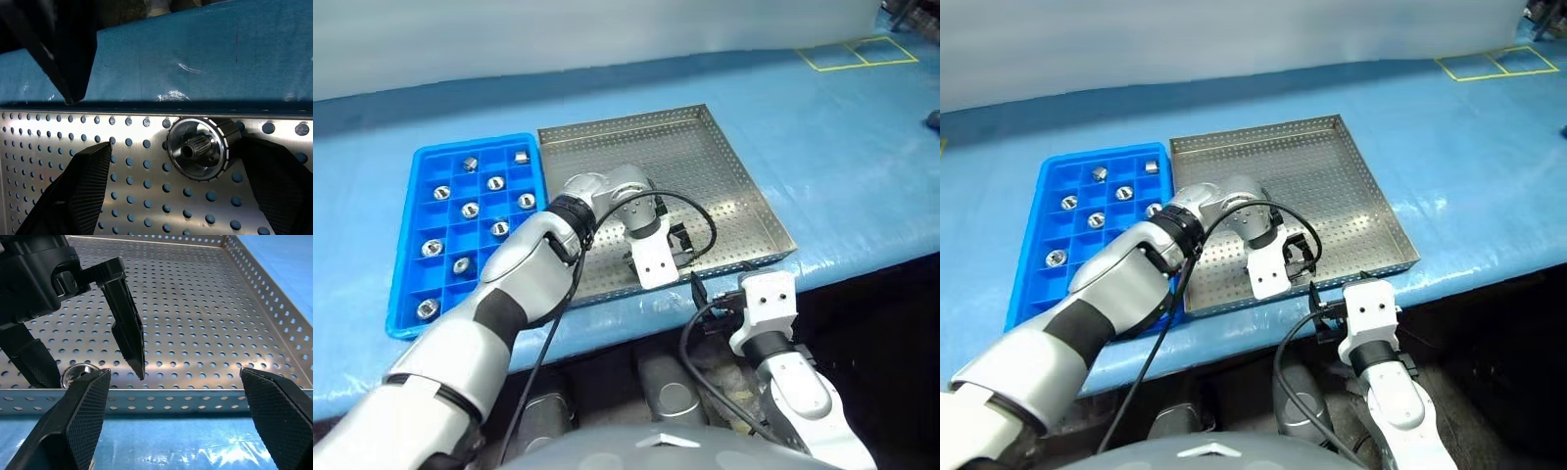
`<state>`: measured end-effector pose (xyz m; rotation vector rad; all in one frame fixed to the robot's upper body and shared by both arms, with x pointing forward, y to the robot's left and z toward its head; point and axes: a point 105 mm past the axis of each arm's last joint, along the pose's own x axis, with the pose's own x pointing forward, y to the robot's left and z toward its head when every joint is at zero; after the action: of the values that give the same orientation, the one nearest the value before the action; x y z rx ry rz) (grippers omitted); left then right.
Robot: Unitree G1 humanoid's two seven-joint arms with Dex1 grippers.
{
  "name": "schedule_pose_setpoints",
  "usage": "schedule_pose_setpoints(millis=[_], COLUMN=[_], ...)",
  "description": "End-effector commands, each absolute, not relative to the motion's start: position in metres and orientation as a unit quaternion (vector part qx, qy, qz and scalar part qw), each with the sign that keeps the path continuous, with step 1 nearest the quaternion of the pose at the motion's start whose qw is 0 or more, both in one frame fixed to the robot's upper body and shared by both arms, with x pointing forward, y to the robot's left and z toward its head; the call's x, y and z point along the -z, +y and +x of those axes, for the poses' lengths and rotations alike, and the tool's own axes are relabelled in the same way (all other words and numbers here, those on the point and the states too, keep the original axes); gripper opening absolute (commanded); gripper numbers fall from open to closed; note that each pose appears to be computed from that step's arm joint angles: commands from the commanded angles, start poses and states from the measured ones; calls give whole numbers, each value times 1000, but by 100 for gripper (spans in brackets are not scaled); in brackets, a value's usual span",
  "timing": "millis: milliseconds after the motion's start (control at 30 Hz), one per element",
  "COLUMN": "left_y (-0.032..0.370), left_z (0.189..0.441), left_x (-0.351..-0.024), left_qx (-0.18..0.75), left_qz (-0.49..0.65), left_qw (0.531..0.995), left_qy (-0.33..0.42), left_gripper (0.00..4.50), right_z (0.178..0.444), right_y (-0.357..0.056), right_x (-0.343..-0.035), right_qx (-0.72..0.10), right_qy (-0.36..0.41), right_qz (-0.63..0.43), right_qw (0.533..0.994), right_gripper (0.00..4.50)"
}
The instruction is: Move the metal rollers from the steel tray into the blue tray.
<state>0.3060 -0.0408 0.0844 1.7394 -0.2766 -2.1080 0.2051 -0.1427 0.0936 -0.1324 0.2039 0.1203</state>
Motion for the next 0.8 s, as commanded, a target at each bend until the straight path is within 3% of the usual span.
schedule_pose_setpoints(millis=[33, 133, 333, 467, 567, 800], left_y=[-35, -33, -24, -22, -30, -36], left_z=[304, 302, 301, 305, 311, 351], left_x=[-80, -77, -71, -75, -89, -144], left_qx=[762, 771, 782, 785, 785, 705], left_qz=[620, 610, 598, 585, 552, 376], left_qw=[173, 176, 173, 205, 279, 590], left_qy=[-71, -58, -24, -16, -34, -114], left_gripper=[450, 392, 196, 191, 191, 191], right_z=[204, 204, 204, 207, 210, 223], right_y=[-143, -145, -148, -148, -145, -135], right_x=[-107, -108, -108, -108, -110, -113], right_qx=[-50, -42, -35, -36, -45, -80], right_qy=[71, 70, 70, 70, 67, 59], right_qz=[-66, -67, -68, -68, -69, -69], right_qw=[994, 994, 995, 995, 994, 993], right_gripper=[448, 450, 450, 450, 450, 450])
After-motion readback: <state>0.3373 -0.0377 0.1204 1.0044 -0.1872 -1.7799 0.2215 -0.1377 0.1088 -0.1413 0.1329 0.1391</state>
